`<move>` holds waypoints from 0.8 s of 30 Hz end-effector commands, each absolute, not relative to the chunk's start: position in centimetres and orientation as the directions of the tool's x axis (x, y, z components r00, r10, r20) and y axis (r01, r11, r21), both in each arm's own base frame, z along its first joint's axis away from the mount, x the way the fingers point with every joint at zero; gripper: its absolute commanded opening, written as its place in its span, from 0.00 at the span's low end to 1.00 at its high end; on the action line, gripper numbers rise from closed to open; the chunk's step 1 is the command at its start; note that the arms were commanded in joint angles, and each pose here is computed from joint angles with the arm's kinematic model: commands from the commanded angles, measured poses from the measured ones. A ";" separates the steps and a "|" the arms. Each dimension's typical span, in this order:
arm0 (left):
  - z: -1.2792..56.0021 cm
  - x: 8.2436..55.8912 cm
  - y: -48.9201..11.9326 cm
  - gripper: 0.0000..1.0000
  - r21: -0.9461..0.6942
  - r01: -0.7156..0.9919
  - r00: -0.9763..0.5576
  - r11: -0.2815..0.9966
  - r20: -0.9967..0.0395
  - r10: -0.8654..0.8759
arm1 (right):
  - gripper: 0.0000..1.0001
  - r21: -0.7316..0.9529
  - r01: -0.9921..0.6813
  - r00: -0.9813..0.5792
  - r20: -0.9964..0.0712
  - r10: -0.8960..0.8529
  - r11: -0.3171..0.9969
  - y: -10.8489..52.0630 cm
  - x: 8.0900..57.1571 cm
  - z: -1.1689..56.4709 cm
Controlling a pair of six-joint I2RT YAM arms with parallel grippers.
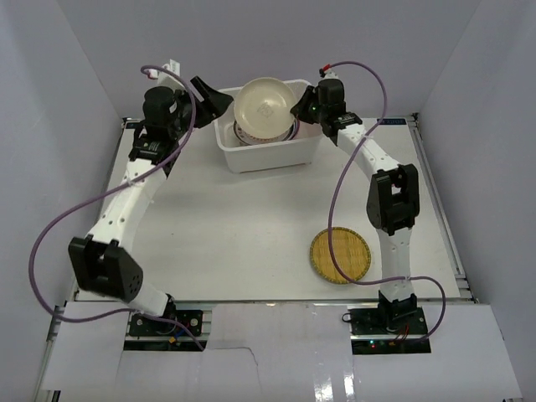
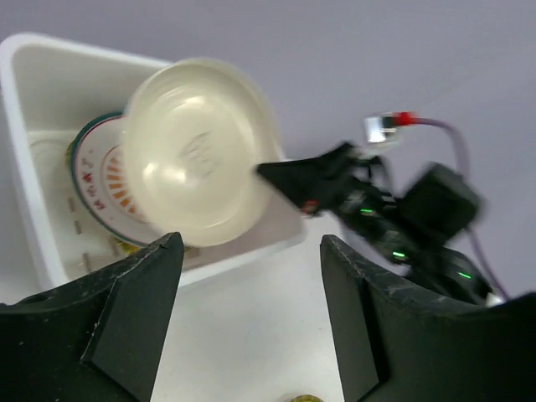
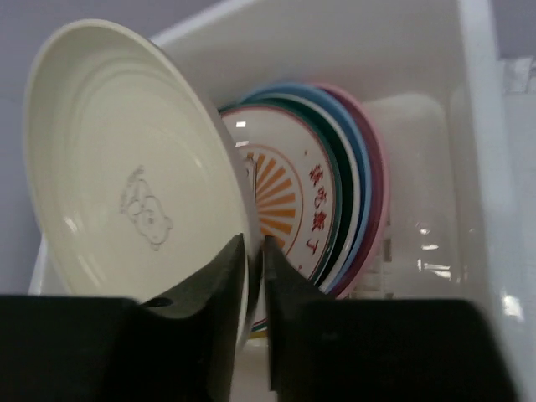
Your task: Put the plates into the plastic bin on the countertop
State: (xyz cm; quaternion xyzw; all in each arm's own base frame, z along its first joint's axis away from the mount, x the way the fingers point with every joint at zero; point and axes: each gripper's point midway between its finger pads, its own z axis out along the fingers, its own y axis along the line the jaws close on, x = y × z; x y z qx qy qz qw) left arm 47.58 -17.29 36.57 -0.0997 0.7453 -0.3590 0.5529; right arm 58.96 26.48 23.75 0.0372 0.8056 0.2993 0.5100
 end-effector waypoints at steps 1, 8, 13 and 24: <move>32.7 43.5 -19.5 0.76 -0.633 0.263 -0.437 0.728 -0.751 -0.495 | 0.26 0.538 -0.306 -0.474 -0.802 0.365 0.785 28.3 58.4 26.0; 21.2 33.2 -29.0 0.75 -0.622 0.290 -0.706 0.728 -0.652 -0.276 | 0.76 0.478 -0.380 -0.356 -0.866 0.352 0.792 26.7 56.4 33.3; 15.1 29.7 -34.4 0.75 -0.620 0.307 -0.816 0.722 -0.562 -0.136 | 0.71 0.380 -0.427 -0.225 -0.924 0.310 0.821 23.2 50.5 39.8; 7.0 24.7 -42.5 0.66 -0.600 0.424 -0.880 0.679 -0.450 0.152 | 0.59 0.316 -0.387 -0.216 -0.944 0.248 0.866 17.0 38.1 32.3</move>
